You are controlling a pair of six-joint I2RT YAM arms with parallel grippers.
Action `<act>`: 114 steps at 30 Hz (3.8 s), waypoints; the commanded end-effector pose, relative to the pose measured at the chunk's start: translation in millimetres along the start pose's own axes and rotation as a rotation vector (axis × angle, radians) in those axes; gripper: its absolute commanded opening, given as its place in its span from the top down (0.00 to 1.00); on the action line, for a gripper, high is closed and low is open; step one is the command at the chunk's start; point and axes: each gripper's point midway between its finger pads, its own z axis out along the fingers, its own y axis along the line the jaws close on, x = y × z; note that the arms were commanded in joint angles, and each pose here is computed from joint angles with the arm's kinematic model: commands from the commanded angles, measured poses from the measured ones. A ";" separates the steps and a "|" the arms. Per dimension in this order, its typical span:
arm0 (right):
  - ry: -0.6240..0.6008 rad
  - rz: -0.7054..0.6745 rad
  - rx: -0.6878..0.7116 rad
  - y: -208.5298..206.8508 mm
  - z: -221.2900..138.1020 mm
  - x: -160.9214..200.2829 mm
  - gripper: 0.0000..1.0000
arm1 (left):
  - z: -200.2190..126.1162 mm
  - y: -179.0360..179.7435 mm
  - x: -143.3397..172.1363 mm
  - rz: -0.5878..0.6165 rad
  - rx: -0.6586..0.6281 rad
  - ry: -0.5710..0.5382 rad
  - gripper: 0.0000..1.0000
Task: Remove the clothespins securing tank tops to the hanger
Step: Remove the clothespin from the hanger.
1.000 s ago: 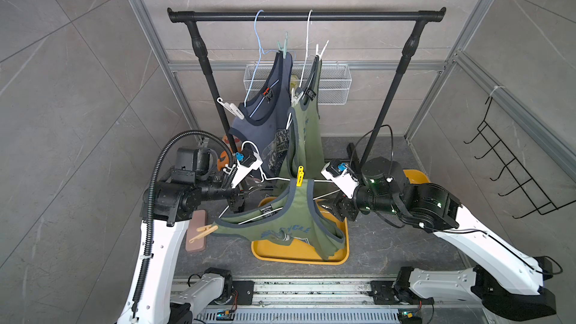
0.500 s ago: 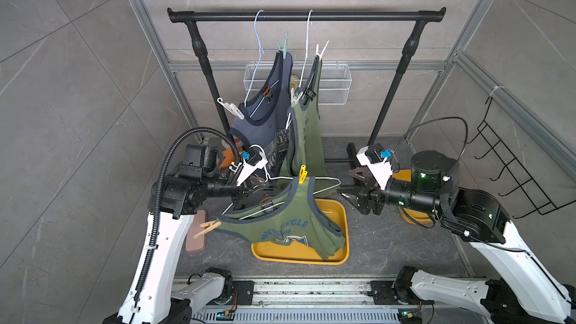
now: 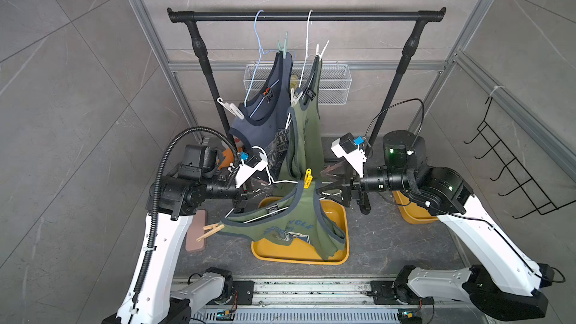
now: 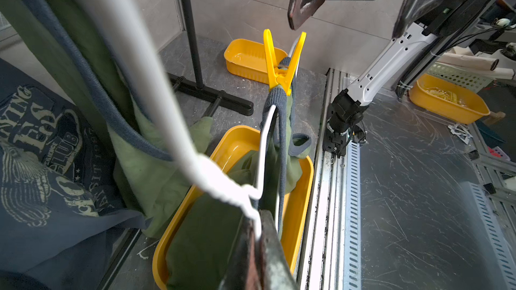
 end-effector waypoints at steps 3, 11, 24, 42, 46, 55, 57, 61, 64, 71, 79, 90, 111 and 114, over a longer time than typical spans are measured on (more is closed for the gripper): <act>-0.022 0.006 -0.085 5.4 10.2 -13.4 0.28 | -2.9 -11.6 -13.3 -0.001 0.054 -0.044 1.00; -0.011 0.011 -0.093 -2.0 22.3 -12.4 0.32 | -3.6 -15.3 -16.6 -0.004 0.068 -0.050 1.00; -0.030 -0.003 0.041 -17.6 1.9 -11.5 0.32 | -5.0 -18.5 -12.2 -0.001 0.063 -0.035 1.00; -0.029 0.074 -0.168 -10.1 18.4 -8.4 0.32 | -6.4 -20.2 -15.4 0.006 0.068 -0.041 1.00; -0.015 0.087 -0.182 -12.4 23.8 -6.3 0.34 | -5.6 -20.4 -15.6 0.006 0.076 -0.043 1.00; -0.003 0.104 -0.210 -16.1 33.0 -3.6 0.44 | -6.3 -22.1 -15.9 0.005 0.079 -0.047 1.00; -0.007 0.100 -0.210 -15.8 32.2 -4.6 0.47 | -6.3 -22.4 -16.0 0.004 0.080 -0.047 1.00; -0.010 0.097 -0.211 -14.5 31.4 -5.8 0.55 | -5.8 -22.3 -15.7 0.005 0.082 -0.048 1.00; -0.006 0.100 -0.214 -14.8 32.1 -5.5 0.62 | -5.8 -22.4 -15.0 0.002 0.082 -0.047 1.00; -0.001 0.103 -0.227 -14.8 33.9 -4.4 0.78 | -5.5 -22.5 -14.8 0.003 0.084 -0.047 1.00; -0.012 0.094 -0.180 -20.3 32.7 -8.7 0.94 | -2.9 -18.1 -11.2 -0.001 0.075 -0.036 1.00; -0.083 0.074 0.153 -64.7 17.7 -36.0 1.00 | 2.8 -7.9 -2.5 0.008 0.044 0.003 1.00; 0.008 0.209 0.894 -174.3 -71.3 41.3 1.00 | 12.8 1.9 13.7 0.064 -0.010 0.080 1.00; 0.024 0.272 1.023 -201.1 -92.2 62.3 1.00 | 13.3 0.5 13.7 0.072 -0.007 0.080 1.00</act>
